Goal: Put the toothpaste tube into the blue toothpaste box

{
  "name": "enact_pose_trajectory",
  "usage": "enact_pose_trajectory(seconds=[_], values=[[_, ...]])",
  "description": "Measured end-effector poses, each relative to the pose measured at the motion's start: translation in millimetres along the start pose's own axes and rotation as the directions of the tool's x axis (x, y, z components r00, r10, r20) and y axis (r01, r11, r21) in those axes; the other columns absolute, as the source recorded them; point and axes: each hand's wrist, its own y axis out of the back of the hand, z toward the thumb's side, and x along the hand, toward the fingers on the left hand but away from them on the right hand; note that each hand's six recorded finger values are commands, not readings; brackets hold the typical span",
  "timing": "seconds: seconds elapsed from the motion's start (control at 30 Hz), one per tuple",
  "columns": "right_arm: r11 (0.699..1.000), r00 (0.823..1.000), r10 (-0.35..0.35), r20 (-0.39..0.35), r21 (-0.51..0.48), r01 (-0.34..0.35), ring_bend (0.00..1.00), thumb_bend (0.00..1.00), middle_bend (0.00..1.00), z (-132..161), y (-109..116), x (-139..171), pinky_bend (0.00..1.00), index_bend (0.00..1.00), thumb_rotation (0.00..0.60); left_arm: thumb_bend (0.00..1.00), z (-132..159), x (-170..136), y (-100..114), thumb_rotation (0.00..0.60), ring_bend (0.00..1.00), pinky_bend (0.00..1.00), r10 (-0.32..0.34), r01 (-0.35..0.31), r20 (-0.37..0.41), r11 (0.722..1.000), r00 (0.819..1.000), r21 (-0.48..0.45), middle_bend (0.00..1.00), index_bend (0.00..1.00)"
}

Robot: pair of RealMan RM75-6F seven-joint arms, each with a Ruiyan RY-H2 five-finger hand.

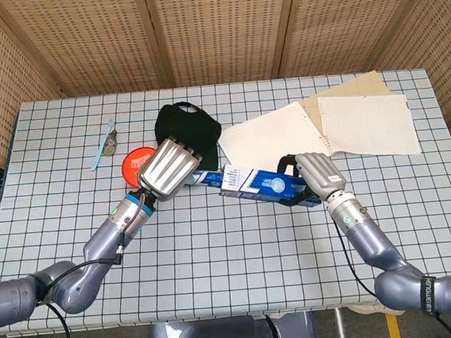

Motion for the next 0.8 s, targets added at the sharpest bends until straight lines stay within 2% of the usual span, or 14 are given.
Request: enact_pose_trajectory(seconds=[0.27,0.37,0.43,0.5,0.67,0.73,0.8], values=[[0.998,1.000,0.000,-0.010,-0.058,0.000,0.56,0.20,0.51,0.4,3.1,2.2,0.64,0.67,0.600,0.54,15.6,7.4,10.4,0.600,0.58,0.52,0.063,-0.065,0.036,0.996,0.997,0.066,0.55,0.83],[0.995,1.000,-0.009,-0.010,-0.103,0.008,0.56,0.20,0.51,-0.2,6.7,3.0,0.65,0.67,0.600,0.54,20.9,10.8,20.5,0.600,0.56,0.50,0.116,-0.122,0.054,0.983,0.992,0.135,0.53,0.80],[0.989,1.000,-0.018,-0.011,-0.147,0.016,0.56,0.20,0.51,-0.5,9.5,3.8,0.65,0.67,0.600,0.52,24.9,14.1,31.0,0.600,0.54,0.47,0.165,-0.176,0.070,0.963,0.984,0.202,0.51,0.77],[0.978,0.999,-0.031,-0.012,-0.208,0.028,0.56,0.20,0.51,-1.3,13.2,4.8,0.65,0.67,0.600,0.46,28.5,18.2,42.6,0.600,0.48,0.42,0.208,-0.223,0.083,0.939,0.975,0.260,0.45,0.70],[0.937,0.997,-0.072,-0.015,-0.345,0.063,0.56,0.20,0.51,-8.6,23.2,7.9,0.65,0.67,0.600,0.17,35.0,24.1,62.7,0.600,0.10,0.17,0.268,-0.282,0.091,0.896,0.959,0.343,0.05,0.23],[0.925,0.996,-0.087,-0.015,-0.373,0.076,0.56,0.20,0.51,-13.2,26.4,9.1,0.65,0.67,0.600,0.09,38.4,24.7,69.6,0.600,0.04,0.13,0.296,-0.306,0.084,0.886,0.951,0.348,0.00,0.15],[0.915,0.995,-0.101,-0.011,-0.394,0.089,0.56,0.20,0.51,-19.5,29.4,10.5,0.64,0.67,0.600,0.03,41.1,24.2,72.9,0.600,0.02,0.12,0.319,-0.324,0.072,0.885,0.945,0.333,0.00,0.12]])
